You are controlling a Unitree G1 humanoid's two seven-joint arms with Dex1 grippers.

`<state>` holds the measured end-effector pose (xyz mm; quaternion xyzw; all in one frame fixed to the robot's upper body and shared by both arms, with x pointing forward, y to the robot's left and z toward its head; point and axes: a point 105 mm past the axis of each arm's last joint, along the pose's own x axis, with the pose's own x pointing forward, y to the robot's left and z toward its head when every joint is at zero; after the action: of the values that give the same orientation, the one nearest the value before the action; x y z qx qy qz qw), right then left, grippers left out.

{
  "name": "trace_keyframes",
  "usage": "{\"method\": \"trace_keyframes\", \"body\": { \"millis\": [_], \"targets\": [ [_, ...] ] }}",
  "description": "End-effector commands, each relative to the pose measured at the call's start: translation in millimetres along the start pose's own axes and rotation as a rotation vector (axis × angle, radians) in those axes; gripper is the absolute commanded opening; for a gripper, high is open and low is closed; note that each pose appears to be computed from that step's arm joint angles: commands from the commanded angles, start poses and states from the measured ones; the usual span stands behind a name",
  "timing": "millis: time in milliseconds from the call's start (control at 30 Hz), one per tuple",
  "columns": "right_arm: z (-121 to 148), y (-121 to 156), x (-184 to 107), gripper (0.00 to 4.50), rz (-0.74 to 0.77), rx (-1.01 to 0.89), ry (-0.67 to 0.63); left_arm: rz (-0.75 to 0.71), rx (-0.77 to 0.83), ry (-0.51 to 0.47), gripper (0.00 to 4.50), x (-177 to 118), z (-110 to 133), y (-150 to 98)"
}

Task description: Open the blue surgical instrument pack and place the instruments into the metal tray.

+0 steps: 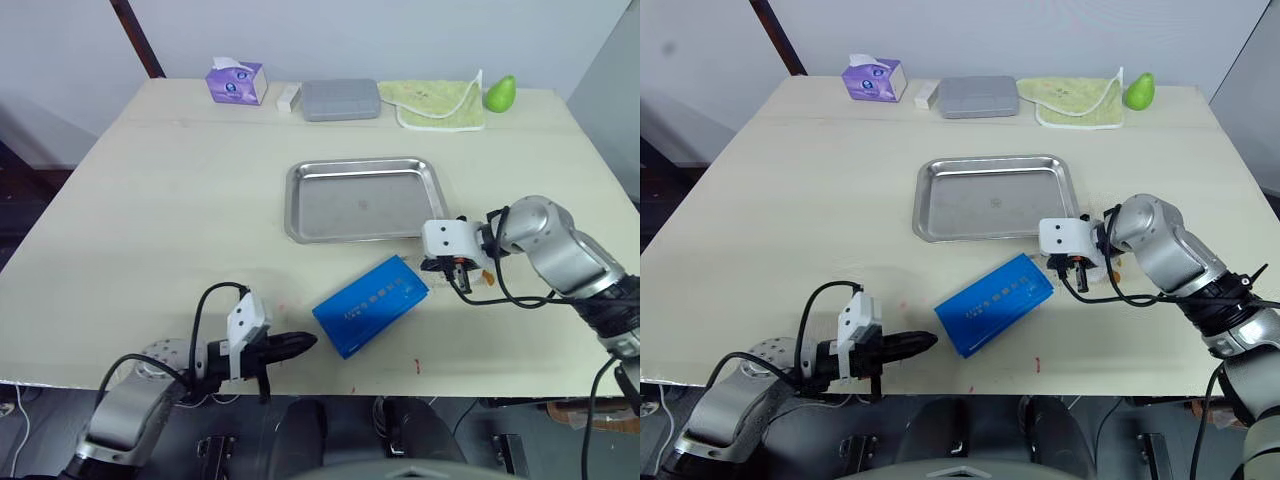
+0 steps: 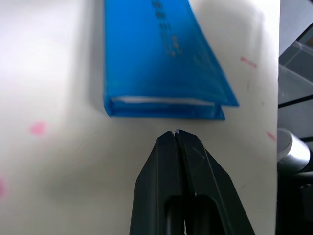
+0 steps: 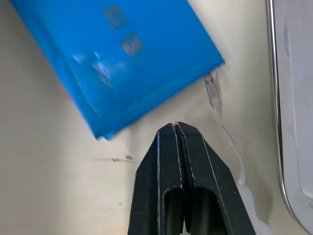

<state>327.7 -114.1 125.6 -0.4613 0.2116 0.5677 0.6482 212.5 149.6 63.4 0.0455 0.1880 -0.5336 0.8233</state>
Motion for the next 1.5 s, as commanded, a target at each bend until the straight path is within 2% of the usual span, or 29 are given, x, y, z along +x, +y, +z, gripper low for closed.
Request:
{"method": "trace_keyframes", "body": {
  "millis": [33,233,433,800,1033,1500],
  "targets": [
    [7.6,-4.6,2.5,0.0,-0.002,-0.056,0.007,0.004,0.034,-0.019,0.08,9.0,3.6,-0.2],
    [6.5,7.1,13.4,0.0,0.05,-0.053,0.007,0.015,0.035,-0.085,0.08,23.8,20.4,3.7],
    [21.2,28.1,14.1,0.0,0.086,0.019,-0.094,0.018,0.058,-0.076,0.08,25.8,24.3,13.1],
    [19.8,64.6,10.3,0.0,0.06,0.15,-0.129,-0.011,0.132,-0.036,0.08,24.6,29.9,32.9],
    [22.5,81.9,11.4,0.0,0.047,0.221,-0.152,-0.048,0.159,-0.016,0.08,24.8,32.6,35.3],
    [31.1,87.1,10.0,0.0,0.046,0.263,-0.185,-0.059,0.144,0.016,0.08,21.5,24.4,28.5]
  ]
}}
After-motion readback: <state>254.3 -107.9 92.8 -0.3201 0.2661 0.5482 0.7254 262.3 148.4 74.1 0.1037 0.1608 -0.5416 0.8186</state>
